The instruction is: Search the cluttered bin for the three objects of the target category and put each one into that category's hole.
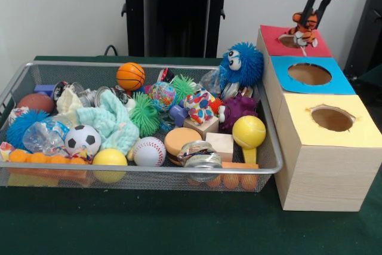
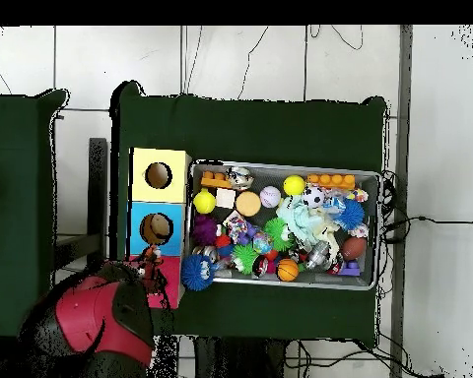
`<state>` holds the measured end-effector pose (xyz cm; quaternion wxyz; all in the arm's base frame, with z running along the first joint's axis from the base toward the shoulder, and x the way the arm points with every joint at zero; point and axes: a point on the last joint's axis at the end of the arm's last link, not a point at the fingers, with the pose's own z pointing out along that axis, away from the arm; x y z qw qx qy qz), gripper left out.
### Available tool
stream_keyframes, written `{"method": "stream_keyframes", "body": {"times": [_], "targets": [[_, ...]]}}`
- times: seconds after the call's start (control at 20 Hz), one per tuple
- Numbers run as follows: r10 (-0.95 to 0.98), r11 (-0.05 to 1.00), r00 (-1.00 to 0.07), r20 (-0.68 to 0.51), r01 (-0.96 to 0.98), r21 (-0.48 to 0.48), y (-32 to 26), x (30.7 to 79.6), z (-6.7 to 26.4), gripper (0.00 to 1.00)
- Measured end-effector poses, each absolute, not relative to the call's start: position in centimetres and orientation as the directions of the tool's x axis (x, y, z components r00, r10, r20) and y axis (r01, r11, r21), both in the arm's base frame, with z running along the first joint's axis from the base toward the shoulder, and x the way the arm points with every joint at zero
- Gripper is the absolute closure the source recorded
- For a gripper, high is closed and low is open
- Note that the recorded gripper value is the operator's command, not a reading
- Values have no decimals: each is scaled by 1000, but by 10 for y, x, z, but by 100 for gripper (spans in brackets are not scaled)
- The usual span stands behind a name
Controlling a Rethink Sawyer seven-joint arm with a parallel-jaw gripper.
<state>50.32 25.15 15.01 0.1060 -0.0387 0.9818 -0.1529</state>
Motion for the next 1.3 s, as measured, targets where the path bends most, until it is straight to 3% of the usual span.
{"method": "stream_keyframes", "body": {"times": [0.65,1.3], "targets": [[-65,947,-981,-183,-3,-322,242,498,145,100],[-27,929,-995,-99,12,-370,222,451,124,100]]}}
